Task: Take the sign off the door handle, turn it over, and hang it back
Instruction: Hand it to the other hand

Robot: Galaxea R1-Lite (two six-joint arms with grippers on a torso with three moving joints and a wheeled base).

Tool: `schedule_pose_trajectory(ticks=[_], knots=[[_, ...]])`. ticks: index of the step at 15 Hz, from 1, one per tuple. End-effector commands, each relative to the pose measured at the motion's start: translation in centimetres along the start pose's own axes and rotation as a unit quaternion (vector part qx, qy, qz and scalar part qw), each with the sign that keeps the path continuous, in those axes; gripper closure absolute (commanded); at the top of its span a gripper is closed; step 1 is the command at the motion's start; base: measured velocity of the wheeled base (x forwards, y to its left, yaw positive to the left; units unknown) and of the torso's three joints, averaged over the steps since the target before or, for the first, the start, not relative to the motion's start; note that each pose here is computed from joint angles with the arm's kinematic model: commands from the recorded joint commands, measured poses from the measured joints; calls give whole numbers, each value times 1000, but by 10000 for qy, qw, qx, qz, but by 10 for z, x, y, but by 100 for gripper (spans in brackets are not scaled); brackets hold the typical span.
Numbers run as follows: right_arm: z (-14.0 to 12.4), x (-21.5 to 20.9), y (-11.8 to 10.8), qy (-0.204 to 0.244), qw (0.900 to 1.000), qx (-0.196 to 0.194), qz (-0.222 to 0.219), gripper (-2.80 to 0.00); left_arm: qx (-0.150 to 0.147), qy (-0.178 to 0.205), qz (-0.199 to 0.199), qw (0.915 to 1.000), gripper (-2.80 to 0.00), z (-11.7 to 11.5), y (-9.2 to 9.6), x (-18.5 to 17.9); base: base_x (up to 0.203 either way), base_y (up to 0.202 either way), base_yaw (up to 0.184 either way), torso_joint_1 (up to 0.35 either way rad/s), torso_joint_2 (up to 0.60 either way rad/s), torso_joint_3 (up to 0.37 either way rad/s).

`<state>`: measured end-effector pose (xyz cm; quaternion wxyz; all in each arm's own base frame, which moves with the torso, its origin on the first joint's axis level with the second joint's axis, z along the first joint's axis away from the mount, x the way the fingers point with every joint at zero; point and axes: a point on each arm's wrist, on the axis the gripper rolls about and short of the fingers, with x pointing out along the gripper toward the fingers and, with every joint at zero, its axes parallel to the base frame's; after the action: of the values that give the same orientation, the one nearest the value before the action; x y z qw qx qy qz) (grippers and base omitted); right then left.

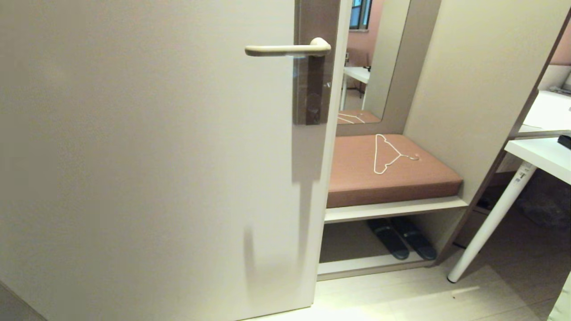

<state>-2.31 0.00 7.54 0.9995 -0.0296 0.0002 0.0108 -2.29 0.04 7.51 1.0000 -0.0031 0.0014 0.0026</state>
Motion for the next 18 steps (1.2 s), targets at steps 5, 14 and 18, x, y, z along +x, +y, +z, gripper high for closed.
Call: schedule_pose_trajectory(ticks=[5,14,18], knots=[[0,0,0,10,10000,-3,7,0,0,1,4,10000,0,0,0,0,0,0,0,0,0,0],[0,0,0,10,10000,-3,6,0,-7,1,4,10000,0,0,0,0,0,-159,-2,1,2,3],[0,0,0,10,10000,-3,8,0,-7,1,4,10000,0,0,0,0,0,-58,1,0,-1,3]])
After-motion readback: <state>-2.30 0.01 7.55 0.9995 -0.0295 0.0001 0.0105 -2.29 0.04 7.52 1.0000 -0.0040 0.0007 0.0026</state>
